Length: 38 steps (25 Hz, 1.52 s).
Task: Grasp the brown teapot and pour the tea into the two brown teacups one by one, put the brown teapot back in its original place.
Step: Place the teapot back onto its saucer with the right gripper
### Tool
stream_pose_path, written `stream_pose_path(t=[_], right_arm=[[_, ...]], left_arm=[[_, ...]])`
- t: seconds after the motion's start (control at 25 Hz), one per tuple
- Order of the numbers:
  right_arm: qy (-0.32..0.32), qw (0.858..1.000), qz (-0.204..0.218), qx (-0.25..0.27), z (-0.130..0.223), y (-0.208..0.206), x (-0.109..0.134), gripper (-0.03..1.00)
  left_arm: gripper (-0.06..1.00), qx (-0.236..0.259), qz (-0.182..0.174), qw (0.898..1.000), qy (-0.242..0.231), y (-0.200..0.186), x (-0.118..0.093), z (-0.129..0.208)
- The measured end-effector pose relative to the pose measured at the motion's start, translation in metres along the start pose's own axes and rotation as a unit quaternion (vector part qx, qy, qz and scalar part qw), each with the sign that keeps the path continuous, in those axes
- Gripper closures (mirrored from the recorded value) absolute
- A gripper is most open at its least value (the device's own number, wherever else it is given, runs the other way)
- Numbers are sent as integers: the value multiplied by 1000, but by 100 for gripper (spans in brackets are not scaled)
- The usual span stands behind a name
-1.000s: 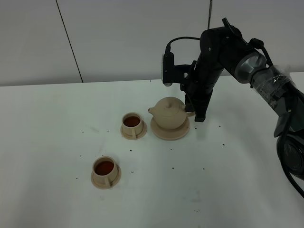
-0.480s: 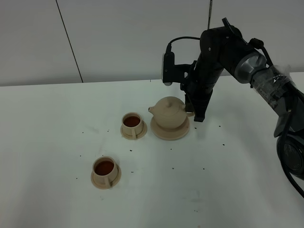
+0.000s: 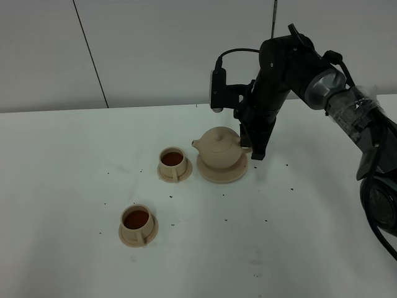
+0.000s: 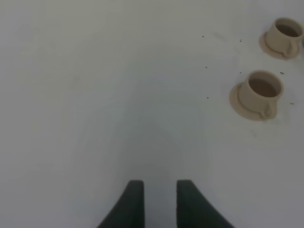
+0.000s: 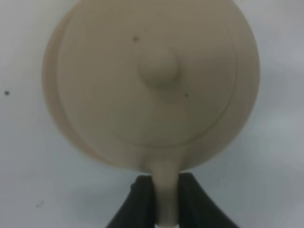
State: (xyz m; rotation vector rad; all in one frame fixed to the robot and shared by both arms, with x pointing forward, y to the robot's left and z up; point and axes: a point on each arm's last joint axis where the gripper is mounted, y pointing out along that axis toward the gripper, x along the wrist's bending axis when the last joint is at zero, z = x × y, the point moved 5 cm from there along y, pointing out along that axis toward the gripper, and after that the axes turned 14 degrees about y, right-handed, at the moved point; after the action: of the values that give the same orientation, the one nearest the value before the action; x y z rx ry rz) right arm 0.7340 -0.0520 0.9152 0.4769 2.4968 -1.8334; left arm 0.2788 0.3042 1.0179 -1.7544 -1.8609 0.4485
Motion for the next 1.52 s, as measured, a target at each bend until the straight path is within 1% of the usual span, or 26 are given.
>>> stream_pose_path(t=[0.52, 0.76, 1.52], right_arm=[[-1, 1000, -1, 5, 2, -4, 2, 87], [0, 999, -27, 22, 7, 5, 15, 87], [-1, 1000, -23, 16, 4, -1, 15, 87]], left_arm=[[70, 0, 0, 1000, 0, 0, 0, 0], [70, 0, 0, 1000, 0, 0, 0, 0], [70, 0, 0, 1000, 0, 0, 0, 0]])
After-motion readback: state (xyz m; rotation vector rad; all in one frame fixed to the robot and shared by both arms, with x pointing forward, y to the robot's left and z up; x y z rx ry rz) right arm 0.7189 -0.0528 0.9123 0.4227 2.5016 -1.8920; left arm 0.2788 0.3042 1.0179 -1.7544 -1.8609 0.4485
